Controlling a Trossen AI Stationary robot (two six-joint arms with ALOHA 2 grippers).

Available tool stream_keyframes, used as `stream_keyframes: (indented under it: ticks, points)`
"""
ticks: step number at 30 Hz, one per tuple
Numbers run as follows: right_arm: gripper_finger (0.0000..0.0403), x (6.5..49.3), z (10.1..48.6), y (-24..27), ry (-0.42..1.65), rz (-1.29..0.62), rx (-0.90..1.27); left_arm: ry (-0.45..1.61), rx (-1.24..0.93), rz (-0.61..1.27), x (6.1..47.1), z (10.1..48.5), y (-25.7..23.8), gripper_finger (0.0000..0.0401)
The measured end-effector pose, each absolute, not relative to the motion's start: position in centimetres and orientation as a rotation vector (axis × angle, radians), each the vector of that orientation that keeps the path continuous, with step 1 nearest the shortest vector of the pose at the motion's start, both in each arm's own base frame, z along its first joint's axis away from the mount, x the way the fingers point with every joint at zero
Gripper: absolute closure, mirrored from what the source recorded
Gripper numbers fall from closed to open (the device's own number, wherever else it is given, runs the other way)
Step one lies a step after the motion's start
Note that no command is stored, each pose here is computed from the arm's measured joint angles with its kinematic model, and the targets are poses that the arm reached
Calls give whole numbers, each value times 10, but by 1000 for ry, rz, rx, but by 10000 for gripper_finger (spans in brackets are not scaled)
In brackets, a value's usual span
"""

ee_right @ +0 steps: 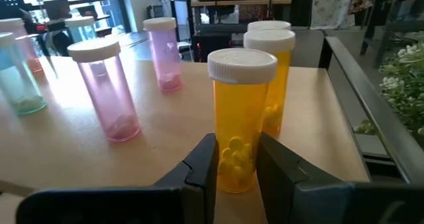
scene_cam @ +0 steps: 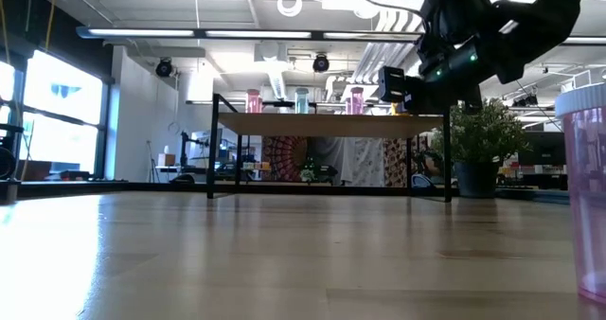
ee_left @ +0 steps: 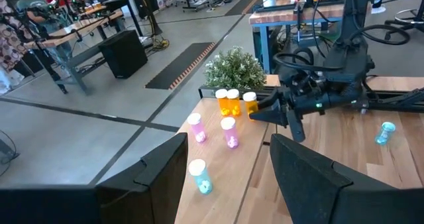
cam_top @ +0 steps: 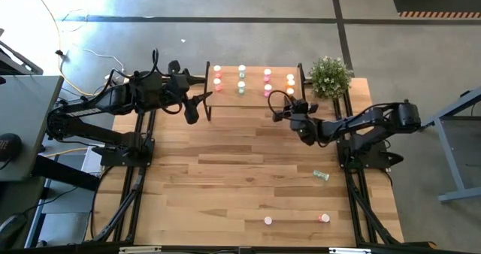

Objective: Pick and place medicine bottles onto shelf by color
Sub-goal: Put the yellow pill bottle on the shelf aligned with the other yellow pill bottles

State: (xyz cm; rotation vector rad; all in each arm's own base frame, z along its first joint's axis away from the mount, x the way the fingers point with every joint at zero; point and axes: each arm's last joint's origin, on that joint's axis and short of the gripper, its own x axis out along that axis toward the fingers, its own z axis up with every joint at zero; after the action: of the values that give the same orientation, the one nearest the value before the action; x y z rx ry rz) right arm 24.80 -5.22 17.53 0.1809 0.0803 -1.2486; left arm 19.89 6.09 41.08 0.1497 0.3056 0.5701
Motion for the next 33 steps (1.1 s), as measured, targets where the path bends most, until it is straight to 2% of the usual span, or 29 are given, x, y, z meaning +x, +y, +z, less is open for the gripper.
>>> stream_keyframes:
  ticks: [17,27,33]
  points:
    - [325,249,175,-52,90,-1216,189,306,150,570,199,411,61,197]
    - [262,249,175,-52,104,-1219,170,306,150,570,199,411,61,197]
    - [245,252,181,-53,92,-1223,162,306,150,570,199,411,61,197]
